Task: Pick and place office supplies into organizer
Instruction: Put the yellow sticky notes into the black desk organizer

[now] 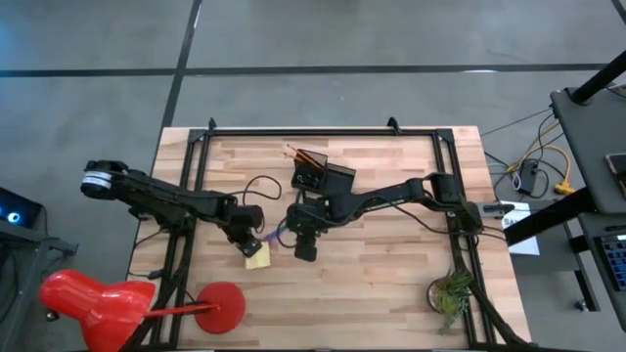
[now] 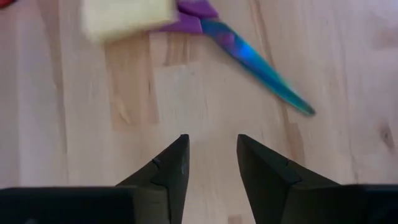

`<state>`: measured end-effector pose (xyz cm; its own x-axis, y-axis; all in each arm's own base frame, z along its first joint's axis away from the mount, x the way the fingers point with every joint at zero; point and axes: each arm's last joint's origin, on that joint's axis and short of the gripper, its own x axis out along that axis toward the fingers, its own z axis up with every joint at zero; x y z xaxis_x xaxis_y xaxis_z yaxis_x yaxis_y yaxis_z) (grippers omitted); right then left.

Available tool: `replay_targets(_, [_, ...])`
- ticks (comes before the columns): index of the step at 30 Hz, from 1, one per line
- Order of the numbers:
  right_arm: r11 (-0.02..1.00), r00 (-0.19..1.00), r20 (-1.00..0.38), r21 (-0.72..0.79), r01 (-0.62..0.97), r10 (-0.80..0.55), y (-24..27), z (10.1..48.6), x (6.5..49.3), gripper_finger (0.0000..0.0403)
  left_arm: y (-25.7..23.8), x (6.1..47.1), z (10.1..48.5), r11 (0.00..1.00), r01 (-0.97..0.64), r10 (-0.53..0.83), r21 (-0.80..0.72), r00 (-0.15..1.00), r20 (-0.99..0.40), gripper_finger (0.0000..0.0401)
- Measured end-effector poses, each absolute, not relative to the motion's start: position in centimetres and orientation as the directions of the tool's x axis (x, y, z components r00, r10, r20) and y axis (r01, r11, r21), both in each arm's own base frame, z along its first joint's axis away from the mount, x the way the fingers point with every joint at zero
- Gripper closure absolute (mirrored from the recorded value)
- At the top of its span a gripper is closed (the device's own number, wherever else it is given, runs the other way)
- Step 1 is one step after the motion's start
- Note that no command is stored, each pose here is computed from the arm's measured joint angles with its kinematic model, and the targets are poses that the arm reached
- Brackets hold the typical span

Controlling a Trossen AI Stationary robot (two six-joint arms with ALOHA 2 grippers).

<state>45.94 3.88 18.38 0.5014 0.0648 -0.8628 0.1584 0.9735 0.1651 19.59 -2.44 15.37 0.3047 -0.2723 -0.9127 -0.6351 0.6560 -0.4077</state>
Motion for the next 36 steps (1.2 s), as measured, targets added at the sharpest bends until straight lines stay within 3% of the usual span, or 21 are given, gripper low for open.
replay_targets(3, [0.977, 0.491, -0.871, 0.128, 0.171, 0.028, 4.0, 19.3, 45.3, 0.0283, -2.5, 19.6, 15.4, 0.671, -0.615, -0.281, -0.413, 0.305, -0.91, 0.0394])
replay_targets(10, [0.939, 0.534, -0.805, -0.083, 0.333, -0.26, 4.1, 23.9, 43.4, 0.0305, -2.4, 19.9, 16.7, 0.699, -0.571, -0.253, -0.43, 0.365, -0.896, 0.0401])
replay_targets(13, [0.856, 0.526, -0.734, -0.146, 0.495, -0.43, 4.2, 27.1, 41.5, 0.0316, -2.1, 20.4, 18.3, 0.725, -0.532, -0.207, -0.438, 0.439, -0.874, 0.0401])
replay_targets(16, [0.721, 0.444, -0.705, -0.138, 0.679, -0.553, 3.9, 29.5, 38.6, 0.0326, -1.4, 21.4, 20.0, 0.755, -0.487, -0.157, -0.438, 0.514, -0.843, 0.0401])
replay_targets(20, [0.55, 0.322, -0.711, -0.109, 0.828, -0.625, 3.5, 31.8, 34.6, 0.0336, 0.4, 23.5, 21.7, 0.808, -0.399, -0.111, -0.433, 0.619, -0.777, 0.0401])
replay_targets(23, [0.507, 0.262, -0.725, -0.138, 0.851, -0.636, 3.7, 32.9, 32.4, 0.0339, 2.3, 25.9, 23.3, 0.856, -0.339, -0.08, -0.39, 0.659, -0.748, 0.0401])
replay_targets(28, [0.471, 0.204, -0.737, -0.173, 0.865, -0.644, 4.1, 33.8, 30.3, 0.0339, 4.8, 30.8, 26.6, 0.956, -0.178, -0.04, -0.231, 0.703, -0.71, 0.0401])
replay_targets(31, [0.449, 0.183, -0.74, -0.176, 0.876, -0.648, 4.3, 34.1, 29.5, 0.034, 5.6, 33.9, 27.8, 0.993, -0.101, 0.026, -0.063, 0.7, -0.714, 0.0401])
replay_targets(36, [0.423, 0.156, -0.741, -0.186, 0.887, -0.653, 4.7, 33.8, 28.9, 0.034, 6.9, 38.1, 28.6, 0.96, -0.075, 0.247, 0.27, 0.677, -0.693, 0.0401])
